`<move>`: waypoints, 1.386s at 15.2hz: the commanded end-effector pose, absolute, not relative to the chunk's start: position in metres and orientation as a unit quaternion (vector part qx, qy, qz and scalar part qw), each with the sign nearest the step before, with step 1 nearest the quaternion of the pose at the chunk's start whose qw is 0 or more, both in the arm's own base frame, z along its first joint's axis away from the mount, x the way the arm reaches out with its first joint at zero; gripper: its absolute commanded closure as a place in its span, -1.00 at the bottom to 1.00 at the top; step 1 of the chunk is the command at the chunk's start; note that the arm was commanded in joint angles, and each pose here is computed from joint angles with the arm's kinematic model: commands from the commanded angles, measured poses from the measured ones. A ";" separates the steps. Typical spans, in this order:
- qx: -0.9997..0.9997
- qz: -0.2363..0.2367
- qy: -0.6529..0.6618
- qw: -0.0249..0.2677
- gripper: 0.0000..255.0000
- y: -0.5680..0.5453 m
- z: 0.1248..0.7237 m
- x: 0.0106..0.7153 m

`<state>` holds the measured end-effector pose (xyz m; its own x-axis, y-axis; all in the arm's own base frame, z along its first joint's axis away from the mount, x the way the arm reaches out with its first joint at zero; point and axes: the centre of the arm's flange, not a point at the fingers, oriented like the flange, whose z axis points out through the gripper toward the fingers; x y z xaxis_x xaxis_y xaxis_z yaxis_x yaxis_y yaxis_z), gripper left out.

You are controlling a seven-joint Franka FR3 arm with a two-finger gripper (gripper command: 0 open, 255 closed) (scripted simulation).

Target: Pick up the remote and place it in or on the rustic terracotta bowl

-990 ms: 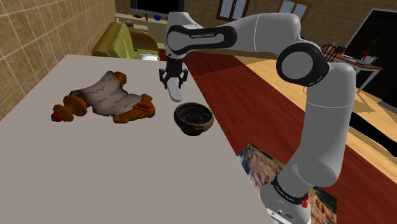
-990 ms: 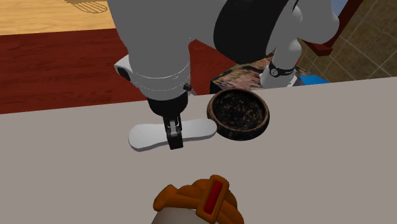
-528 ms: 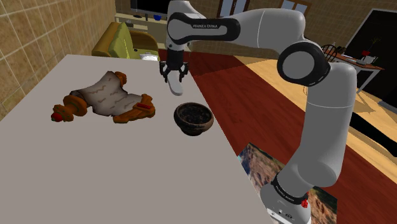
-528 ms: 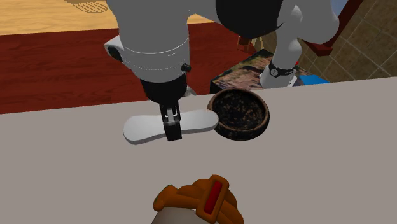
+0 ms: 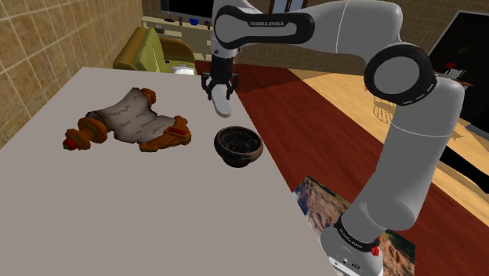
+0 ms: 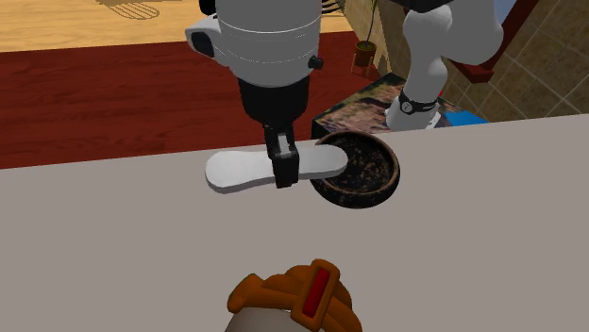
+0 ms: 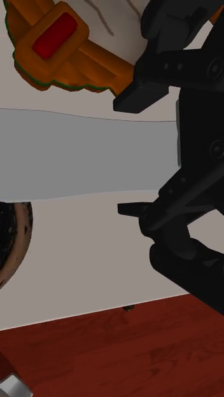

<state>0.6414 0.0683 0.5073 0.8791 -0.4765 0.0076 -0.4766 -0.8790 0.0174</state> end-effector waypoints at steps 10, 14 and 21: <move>0.969 0.002 -0.246 0.009 1.00 0.100 0.512 0.500; 0.969 0.002 -0.246 0.009 1.00 0.104 0.497 0.481; 0.969 0.002 -0.246 0.009 1.00 0.104 0.460 0.481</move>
<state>0.4810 0.1045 0.4658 0.8789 -0.4769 0.0074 -0.4770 -0.8787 0.0179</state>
